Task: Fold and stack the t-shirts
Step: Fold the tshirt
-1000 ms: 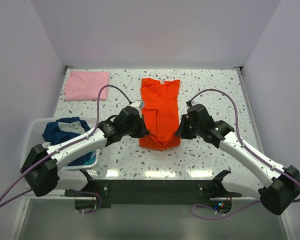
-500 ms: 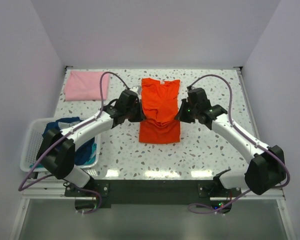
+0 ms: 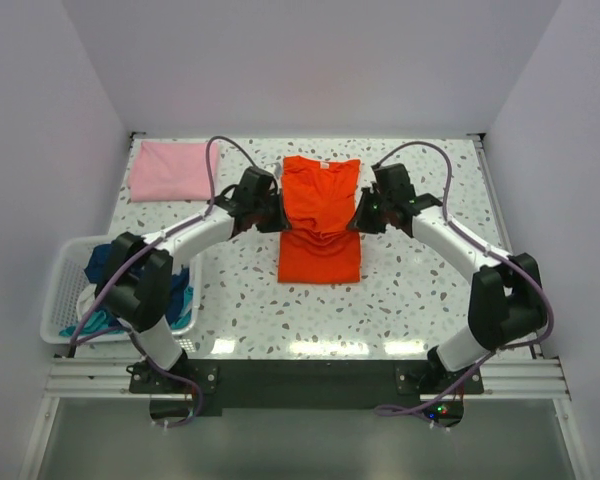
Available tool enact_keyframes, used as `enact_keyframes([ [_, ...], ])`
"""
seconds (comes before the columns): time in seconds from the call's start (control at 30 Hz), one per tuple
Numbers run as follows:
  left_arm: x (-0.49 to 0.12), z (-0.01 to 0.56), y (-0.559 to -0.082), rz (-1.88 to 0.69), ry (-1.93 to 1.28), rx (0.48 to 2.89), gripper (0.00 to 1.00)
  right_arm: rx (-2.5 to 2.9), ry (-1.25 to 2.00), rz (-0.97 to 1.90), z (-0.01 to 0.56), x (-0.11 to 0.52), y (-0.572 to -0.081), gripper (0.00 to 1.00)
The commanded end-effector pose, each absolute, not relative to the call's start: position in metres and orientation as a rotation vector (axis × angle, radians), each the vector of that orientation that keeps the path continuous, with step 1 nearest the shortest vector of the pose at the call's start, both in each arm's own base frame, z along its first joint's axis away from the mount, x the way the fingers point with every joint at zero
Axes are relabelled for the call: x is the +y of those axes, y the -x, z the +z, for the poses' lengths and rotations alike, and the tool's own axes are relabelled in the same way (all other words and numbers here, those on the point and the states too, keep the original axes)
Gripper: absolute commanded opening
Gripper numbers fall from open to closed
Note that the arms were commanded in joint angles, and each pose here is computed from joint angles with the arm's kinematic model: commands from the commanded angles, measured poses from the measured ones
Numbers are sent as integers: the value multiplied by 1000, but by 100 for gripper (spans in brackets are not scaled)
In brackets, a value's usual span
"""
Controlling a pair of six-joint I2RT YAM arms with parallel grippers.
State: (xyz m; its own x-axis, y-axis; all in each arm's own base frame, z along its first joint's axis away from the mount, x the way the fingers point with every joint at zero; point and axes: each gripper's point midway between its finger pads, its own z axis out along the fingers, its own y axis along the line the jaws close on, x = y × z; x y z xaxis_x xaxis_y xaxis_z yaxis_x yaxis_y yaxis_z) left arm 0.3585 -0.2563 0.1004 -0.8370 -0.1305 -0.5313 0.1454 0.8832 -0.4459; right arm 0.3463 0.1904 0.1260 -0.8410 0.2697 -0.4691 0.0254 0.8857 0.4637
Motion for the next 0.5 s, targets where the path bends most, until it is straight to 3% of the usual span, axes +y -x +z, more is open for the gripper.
enact_keyframes([
  [0.0, -265, 117, -384, -702, -48, 2403, 0, 2444, -171, 673, 143, 201, -370, 0],
  [0.17, -264, 107, -394, -716, -44, 2425, 0, 2470, -194, 680, 130, 198, -379, 0],
  [0.47, -262, 84, -405, -724, -37, 2473, 10, 2522, -239, 662, 104, 192, -394, 0],
])
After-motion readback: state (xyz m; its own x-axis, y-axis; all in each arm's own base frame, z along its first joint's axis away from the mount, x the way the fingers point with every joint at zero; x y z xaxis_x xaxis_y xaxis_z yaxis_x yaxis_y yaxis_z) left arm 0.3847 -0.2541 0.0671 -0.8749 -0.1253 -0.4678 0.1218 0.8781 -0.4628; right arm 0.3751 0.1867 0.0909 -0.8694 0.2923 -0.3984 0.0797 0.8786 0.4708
